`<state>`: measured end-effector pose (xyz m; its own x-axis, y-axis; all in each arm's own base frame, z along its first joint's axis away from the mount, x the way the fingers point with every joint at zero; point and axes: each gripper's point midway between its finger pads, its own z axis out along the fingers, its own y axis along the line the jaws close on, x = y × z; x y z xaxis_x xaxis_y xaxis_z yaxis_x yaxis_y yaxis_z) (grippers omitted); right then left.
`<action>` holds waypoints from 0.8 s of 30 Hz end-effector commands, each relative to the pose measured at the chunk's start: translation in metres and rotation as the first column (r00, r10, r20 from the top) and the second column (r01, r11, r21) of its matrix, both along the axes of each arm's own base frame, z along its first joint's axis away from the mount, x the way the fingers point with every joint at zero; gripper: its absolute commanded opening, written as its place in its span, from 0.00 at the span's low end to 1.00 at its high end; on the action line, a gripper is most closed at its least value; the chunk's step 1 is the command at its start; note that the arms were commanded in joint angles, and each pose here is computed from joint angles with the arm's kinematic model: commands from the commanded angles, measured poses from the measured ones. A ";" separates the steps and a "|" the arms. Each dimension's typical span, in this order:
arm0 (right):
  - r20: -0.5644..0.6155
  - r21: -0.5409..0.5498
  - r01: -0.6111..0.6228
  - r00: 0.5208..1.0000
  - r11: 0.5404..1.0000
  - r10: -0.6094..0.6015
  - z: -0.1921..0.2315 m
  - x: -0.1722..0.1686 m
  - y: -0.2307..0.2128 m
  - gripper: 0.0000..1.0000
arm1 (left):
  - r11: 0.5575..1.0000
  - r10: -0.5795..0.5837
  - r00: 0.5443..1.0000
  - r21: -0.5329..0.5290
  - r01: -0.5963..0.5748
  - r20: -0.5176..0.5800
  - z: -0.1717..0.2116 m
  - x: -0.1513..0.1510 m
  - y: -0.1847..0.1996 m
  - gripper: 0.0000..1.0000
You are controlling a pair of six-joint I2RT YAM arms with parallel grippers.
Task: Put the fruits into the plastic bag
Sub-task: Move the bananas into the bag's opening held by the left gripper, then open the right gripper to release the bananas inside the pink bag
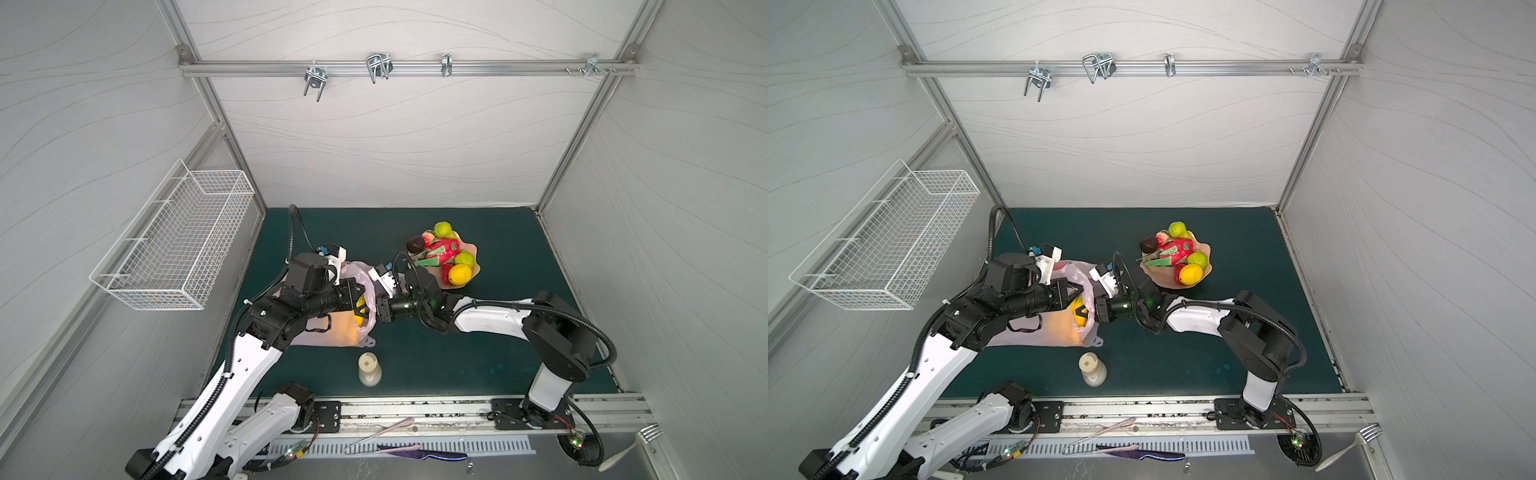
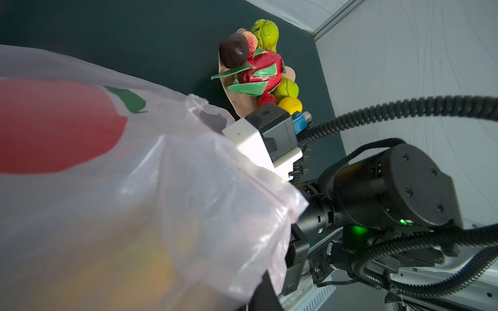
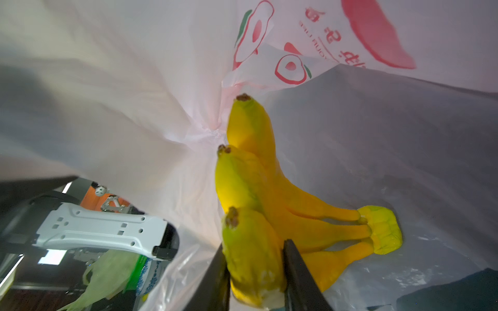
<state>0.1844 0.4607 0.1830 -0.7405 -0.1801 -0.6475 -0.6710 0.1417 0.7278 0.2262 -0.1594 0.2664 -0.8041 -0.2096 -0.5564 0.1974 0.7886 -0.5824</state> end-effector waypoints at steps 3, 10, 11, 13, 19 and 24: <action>0.027 0.103 0.102 0.994 0.989 -0.105 0.016 0.033 0.006 0.18 | 0.997 0.007 0.999 -0.080 -0.003 0.053 0.015 -0.004 -0.002 0.00; -0.103 0.222 0.118 0.990 0.968 -0.097 0.027 0.052 0.018 0.18 | 0.993 0.111 0.993 -0.040 -0.113 -0.035 -0.029 -0.016 0.018 0.00; -0.112 0.223 0.101 0.991 0.970 -0.077 0.027 0.050 0.021 0.18 | 0.991 0.129 0.991 -0.037 -0.131 -0.040 -0.033 -0.018 0.021 0.00; -0.132 0.220 0.067 0.991 0.973 -0.038 0.024 0.041 0.027 0.18 | 0.984 0.168 0.985 -0.045 -0.170 -0.046 -0.040 -0.021 0.027 0.00; -0.213 0.202 0.031 0.977 0.979 0.012 0.003 0.012 0.041 0.20 | 0.967 0.238 0.971 -0.080 -0.240 -0.032 -0.047 -0.025 0.038 0.00; -0.294 0.236 0.013 0.954 0.972 0.058 -0.001 0.001 0.054 0.23 | 0.962 0.240 0.970 -0.123 -0.242 -0.031 -0.052 -0.028 0.037 0.00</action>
<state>0.1937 0.5069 0.1791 -0.8711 -0.0561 -0.4879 -0.4878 -0.0154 0.8728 0.1919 -0.1225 0.2056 -0.7638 -0.4194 -0.4907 -0.0009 0.7608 -0.6490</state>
